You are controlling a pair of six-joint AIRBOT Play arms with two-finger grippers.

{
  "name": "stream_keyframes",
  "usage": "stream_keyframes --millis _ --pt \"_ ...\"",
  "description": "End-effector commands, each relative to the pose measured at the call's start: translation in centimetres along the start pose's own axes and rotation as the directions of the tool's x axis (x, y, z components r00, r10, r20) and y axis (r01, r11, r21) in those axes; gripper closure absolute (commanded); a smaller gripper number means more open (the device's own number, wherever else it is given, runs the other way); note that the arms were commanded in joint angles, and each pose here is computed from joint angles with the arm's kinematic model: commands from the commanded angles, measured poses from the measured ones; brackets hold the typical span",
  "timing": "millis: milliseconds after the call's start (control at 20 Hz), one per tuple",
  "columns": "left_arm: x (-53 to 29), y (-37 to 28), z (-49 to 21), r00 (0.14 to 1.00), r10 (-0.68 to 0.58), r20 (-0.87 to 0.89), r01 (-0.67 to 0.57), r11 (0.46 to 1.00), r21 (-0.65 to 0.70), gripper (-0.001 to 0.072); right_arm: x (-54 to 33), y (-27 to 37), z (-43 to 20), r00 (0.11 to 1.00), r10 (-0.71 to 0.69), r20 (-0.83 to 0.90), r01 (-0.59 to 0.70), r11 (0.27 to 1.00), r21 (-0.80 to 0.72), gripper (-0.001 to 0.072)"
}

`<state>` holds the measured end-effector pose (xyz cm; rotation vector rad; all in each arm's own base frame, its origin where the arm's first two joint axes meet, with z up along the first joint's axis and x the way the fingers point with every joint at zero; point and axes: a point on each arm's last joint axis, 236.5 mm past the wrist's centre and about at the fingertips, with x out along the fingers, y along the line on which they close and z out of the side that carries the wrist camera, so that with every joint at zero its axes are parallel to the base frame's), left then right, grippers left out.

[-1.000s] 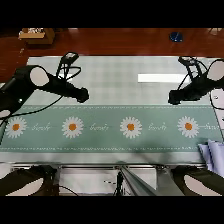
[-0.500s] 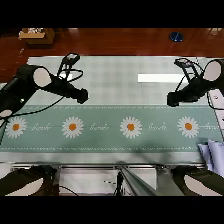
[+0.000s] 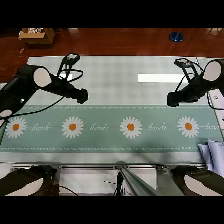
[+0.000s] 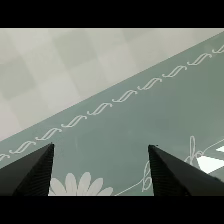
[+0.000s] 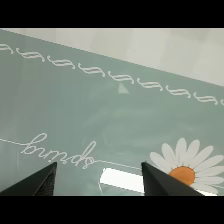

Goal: Fold the shirts.

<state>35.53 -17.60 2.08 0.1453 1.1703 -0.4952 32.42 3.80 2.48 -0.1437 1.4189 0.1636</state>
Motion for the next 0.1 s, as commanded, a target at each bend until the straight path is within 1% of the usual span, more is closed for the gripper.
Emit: stream_keyframes --millis 0,50 --pt "0.01 0.0 0.03 1.0 0.0 0.0 0.0 1.0 0.001 -0.0013 -0.01 0.04 0.02 1.0 0.001 0.0 -0.001 1.0 -0.001 0.0115" --pt "0.01 0.0 0.03 1.0 0.0 0.0 0.0 1.0 0.001 -0.0013 -0.01 0.04 0.02 1.0 0.001 0.0 -0.001 1.0 -0.001 0.0115"
